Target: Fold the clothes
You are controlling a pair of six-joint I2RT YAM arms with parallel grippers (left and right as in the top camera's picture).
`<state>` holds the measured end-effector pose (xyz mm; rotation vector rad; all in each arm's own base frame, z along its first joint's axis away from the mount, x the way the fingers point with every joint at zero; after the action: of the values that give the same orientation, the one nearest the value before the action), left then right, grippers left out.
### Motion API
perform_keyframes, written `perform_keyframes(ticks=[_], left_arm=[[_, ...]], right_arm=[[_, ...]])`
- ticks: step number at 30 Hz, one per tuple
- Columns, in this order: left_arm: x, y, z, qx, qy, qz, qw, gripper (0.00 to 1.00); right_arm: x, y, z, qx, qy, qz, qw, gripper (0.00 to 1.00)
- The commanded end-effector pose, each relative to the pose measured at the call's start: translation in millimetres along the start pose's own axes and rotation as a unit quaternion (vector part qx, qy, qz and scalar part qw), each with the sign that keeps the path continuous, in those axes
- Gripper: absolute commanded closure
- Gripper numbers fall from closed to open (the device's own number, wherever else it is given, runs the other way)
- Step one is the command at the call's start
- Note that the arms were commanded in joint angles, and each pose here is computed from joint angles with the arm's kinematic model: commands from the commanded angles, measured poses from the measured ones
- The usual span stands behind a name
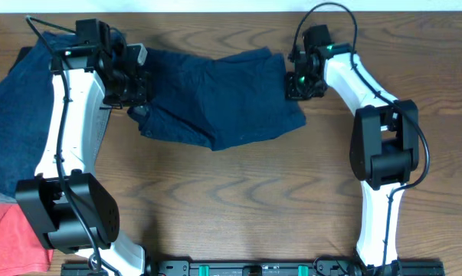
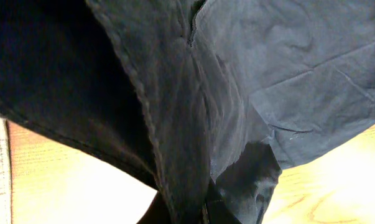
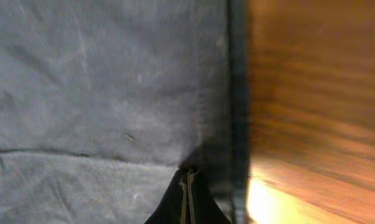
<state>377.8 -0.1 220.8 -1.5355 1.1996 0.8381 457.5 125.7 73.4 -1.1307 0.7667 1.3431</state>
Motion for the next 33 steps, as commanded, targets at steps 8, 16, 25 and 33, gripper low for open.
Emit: perform_keyframes(ticks=[8,16,25,33], left_arm=[[6,-14,-55,0.05,0.047,-0.028,0.997,0.94],[16,-22,-125,0.089,0.114,-0.063,0.987,0.94],[49,-17,-185,0.146,0.149,-0.065,0.976,0.94],[100,-16,-212,0.155,0.165,-0.051,0.973,0.94]], right_arm=[[28,21,10,0.048,-0.034,0.027,0.998,0.99],[33,28,8,0.052,-0.033,0.037,0.997,0.99],[28,22,9,0.048,-0.048,0.022,0.997,0.99],[19,12,6,0.053,-0.082,0.002,0.995,0.99]])
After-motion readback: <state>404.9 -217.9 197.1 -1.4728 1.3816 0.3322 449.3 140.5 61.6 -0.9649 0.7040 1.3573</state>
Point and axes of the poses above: each gripper's point midway between its finger pads, its own x axis out along the fingers, its own z axis along the line the jaws close on, y = z × x, the point moved 7 cm from there along -x, back along the fingers, and after that the axes turned 4 degrees about -x, right-handed, at the moved point
